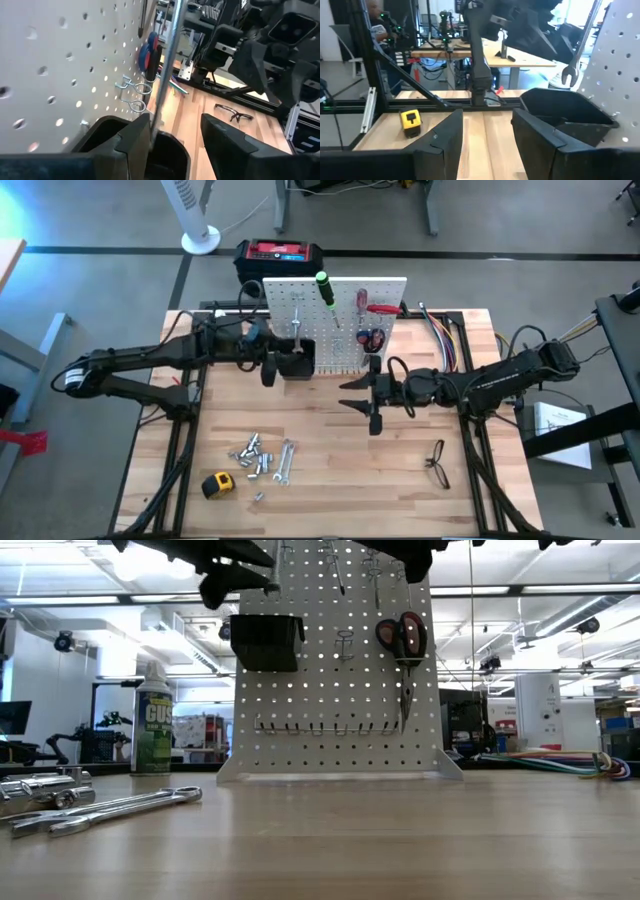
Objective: Hang tools onto peg board
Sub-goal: Hang the left silver wrench on the pegboard
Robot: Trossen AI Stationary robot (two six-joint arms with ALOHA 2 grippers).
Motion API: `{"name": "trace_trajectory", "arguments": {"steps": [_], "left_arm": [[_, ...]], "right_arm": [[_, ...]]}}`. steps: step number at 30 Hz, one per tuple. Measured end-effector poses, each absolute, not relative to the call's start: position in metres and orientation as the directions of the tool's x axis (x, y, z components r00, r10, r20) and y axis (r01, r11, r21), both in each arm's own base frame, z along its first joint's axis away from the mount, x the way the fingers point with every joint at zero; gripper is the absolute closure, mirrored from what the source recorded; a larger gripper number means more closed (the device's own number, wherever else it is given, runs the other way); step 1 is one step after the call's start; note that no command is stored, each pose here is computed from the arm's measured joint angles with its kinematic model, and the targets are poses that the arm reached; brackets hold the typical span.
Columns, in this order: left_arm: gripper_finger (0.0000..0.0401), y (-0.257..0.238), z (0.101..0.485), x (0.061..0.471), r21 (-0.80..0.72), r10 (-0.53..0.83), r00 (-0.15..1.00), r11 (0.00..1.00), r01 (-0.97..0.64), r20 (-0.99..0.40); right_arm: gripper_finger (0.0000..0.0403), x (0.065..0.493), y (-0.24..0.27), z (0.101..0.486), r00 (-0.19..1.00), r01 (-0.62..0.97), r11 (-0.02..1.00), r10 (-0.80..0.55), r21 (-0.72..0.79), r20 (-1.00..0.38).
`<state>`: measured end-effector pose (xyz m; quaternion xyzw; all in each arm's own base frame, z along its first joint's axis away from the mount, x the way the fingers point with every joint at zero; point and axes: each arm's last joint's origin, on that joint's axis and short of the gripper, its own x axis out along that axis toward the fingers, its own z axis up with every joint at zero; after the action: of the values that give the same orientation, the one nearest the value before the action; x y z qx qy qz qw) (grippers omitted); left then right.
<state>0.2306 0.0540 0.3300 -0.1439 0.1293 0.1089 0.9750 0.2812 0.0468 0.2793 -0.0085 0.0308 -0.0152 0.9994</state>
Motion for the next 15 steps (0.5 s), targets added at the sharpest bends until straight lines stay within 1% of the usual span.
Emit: {"name": "trace_trajectory", "arguments": {"steps": [2, 10, 13, 15], "left_arm": [[0.0235, 0.053, 0.332, 0.225, -0.244, 0.185, 0.940, 0.935, -0.259, -0.287], [0.0235, 0.042, 0.333, 0.199, -0.181, 0.239, 0.891, 0.927, -0.328, -0.386], [0.0235, 0.032, 0.331, 0.194, -0.174, 0.221, 0.880, 0.932, -0.318, -0.421], [0.0235, 0.024, 0.327, 0.191, -0.194, 0.197, 0.860, 0.928, -0.318, -0.471]], "right_arm": [[0.0261, 0.281, 0.047, 0.279, 0.997, 0.032, 0.999, -0.033, -0.020, -0.066], [0.0305, 0.281, 0.047, 0.278, 0.996, 0.031, 0.999, -0.033, -0.022, -0.077], [0.0315, 0.281, 0.047, 0.276, 0.995, 0.030, 0.999, -0.033, -0.027, -0.097], [0.0320, 0.281, 0.047, 0.276, 0.995, 0.029, 0.999, -0.033, -0.045, -0.097]]}}
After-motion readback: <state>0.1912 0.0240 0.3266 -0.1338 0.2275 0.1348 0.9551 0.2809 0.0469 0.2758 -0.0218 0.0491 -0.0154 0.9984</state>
